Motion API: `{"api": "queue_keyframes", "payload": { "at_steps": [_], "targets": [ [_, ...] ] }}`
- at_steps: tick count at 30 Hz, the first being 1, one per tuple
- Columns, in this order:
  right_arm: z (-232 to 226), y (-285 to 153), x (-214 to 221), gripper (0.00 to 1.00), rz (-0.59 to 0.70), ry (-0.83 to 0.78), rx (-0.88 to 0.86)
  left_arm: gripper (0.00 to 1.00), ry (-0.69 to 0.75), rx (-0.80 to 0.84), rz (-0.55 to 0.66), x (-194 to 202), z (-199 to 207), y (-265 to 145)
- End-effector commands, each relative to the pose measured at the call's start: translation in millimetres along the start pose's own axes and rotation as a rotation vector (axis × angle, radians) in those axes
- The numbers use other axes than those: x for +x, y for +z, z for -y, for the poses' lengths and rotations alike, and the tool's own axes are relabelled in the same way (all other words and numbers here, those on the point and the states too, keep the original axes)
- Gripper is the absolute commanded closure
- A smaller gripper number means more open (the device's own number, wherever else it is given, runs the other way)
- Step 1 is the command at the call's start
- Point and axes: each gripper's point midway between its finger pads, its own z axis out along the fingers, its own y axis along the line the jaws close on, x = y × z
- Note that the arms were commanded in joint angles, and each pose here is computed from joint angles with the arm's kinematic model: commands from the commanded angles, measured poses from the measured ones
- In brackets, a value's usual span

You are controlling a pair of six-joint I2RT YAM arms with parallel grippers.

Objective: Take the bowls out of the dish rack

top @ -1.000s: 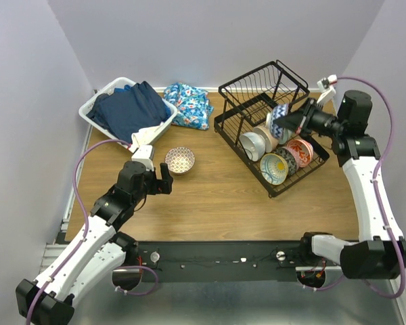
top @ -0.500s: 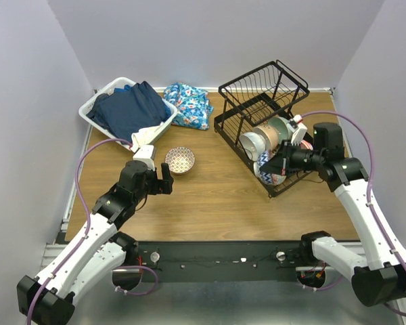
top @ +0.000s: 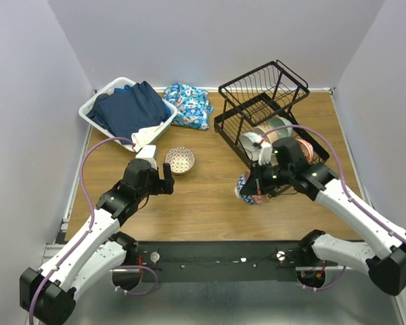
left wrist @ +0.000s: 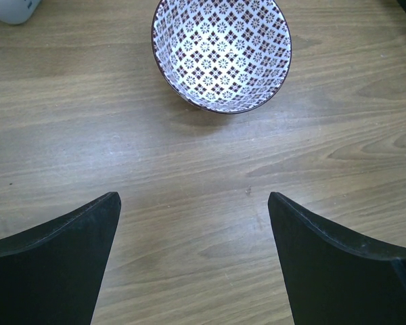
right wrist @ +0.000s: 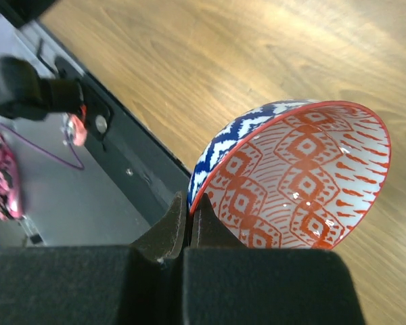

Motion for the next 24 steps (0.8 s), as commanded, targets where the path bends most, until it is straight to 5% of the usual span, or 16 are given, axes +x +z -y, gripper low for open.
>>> {"api": "queue_keyframes", "payload": {
  "at_steps": [1,11,24],
  "targets": [
    [-10.2,37.3,-0.5,0.99,0.004,-0.091,0.066,0.01,-0.053,0.002,0.004,-6.2,4.2,3.7],
    [-16.3,99.0,10.7,0.99,-0.060,-0.372,0.205,0.01,-0.148,-0.020,-0.070,-4.2,9.8,4.6],
    [-45.1,122.6,5.8,0.99,0.004,-0.862,0.272,0.01,-0.205,0.011,-0.251,-6.1,34.4,6.8]
  ]
}}
